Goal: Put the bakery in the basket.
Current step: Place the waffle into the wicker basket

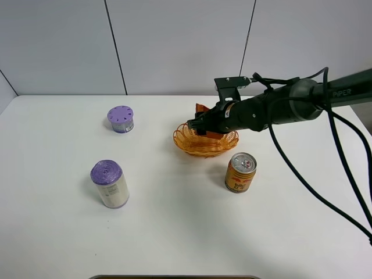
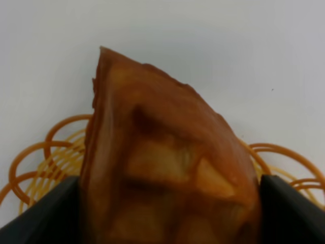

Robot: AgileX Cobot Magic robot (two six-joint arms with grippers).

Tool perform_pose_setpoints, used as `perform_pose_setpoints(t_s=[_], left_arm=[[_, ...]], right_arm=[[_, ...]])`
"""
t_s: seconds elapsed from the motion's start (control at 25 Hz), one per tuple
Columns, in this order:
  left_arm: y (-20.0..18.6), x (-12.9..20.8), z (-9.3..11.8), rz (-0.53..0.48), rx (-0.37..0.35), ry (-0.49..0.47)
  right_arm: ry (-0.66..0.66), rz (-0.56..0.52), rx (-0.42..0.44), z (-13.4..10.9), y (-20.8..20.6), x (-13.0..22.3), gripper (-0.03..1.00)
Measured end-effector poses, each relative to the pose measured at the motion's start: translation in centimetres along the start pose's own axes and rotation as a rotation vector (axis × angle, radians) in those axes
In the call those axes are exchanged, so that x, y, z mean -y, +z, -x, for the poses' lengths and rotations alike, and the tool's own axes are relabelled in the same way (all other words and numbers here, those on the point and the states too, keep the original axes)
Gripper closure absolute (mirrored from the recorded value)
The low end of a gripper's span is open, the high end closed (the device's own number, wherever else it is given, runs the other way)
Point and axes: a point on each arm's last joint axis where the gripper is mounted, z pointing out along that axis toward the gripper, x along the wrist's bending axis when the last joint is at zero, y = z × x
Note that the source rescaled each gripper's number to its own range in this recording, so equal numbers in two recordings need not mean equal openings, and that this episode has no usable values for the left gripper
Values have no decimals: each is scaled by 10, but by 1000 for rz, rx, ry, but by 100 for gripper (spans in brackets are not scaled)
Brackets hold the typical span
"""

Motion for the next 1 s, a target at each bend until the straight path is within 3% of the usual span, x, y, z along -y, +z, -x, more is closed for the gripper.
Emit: perform_pose_setpoints(t_s=[0.88, 0.92, 1.0], left_arm=[[0, 0, 0, 0, 0, 0], [0, 0, 0, 0, 0, 0], [0, 0, 0, 0, 0, 0]], right_arm=[[-3, 9, -3, 1, 10, 6, 97], [-3, 9, -3, 1, 10, 6, 95], [-3, 9, -3, 1, 10, 6, 82]])
